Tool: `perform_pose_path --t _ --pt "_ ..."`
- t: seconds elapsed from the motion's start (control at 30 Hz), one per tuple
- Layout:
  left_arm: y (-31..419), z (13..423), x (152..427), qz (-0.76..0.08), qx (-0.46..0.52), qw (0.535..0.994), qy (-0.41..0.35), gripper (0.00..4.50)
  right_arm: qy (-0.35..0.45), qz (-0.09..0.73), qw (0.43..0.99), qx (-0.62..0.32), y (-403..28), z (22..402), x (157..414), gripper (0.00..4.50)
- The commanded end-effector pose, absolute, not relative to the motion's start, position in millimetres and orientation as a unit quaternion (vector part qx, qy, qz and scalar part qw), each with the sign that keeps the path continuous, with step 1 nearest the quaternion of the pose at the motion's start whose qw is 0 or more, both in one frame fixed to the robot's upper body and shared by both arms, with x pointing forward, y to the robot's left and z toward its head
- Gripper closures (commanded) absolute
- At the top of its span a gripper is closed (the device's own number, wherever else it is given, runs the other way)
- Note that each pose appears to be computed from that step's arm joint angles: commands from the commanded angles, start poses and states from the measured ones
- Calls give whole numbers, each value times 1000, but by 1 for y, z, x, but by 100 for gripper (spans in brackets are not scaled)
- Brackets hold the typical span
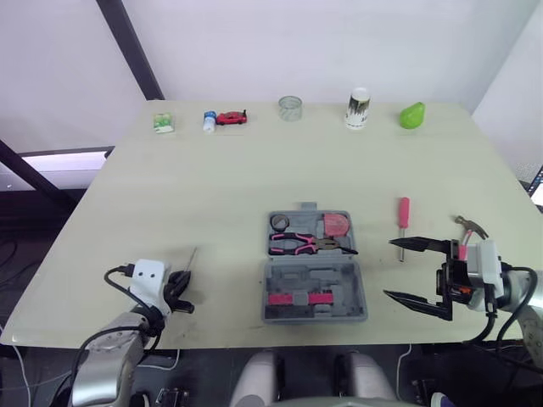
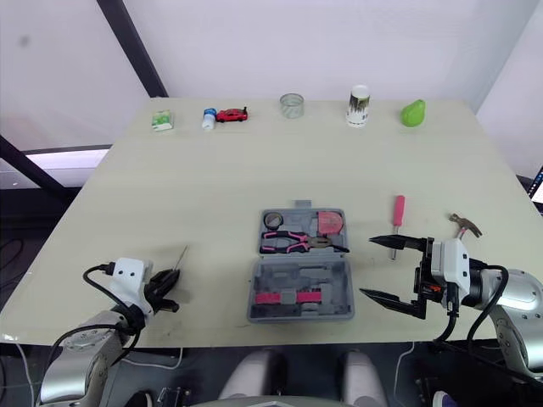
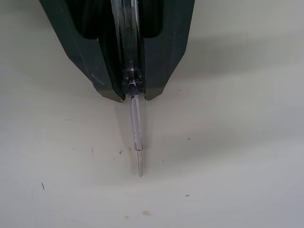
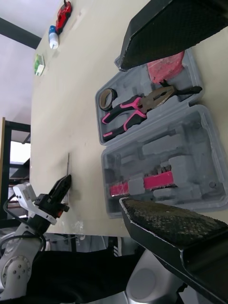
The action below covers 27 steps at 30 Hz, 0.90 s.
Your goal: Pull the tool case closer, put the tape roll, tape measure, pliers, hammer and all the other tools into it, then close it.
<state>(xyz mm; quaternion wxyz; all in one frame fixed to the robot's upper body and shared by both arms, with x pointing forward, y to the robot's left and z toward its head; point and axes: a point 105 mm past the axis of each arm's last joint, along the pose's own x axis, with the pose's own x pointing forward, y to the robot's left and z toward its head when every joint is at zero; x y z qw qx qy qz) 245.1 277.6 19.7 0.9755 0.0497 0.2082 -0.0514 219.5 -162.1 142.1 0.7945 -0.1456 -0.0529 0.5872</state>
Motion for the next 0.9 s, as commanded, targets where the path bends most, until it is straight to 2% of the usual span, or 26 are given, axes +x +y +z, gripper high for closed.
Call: perform_pose_path --t 0.03,0.17,0.4,0.57,0.67,0.9 --pt "274 7 235 -61 43 970 230 440 -67 587 792 -152 -161 146 219 0" --pt "276 10 234 -64 48 972 219 440 -72 593 789 -146 -158 147 218 0" --pt "276 34 236 -126 67 971 193 440 -76 600 785 -138 -157 150 220 0" --pt "277 74 247 -221 89 956 168 440 -78 602 784 -129 -157 152 221 0" --pt "261 95 256 -302 106 935 154 440 -80 601 785 -126 -157 155 222 0" --pt "201 113 281 -480 154 852 144 440 -75 599 787 -126 -161 156 223 0"
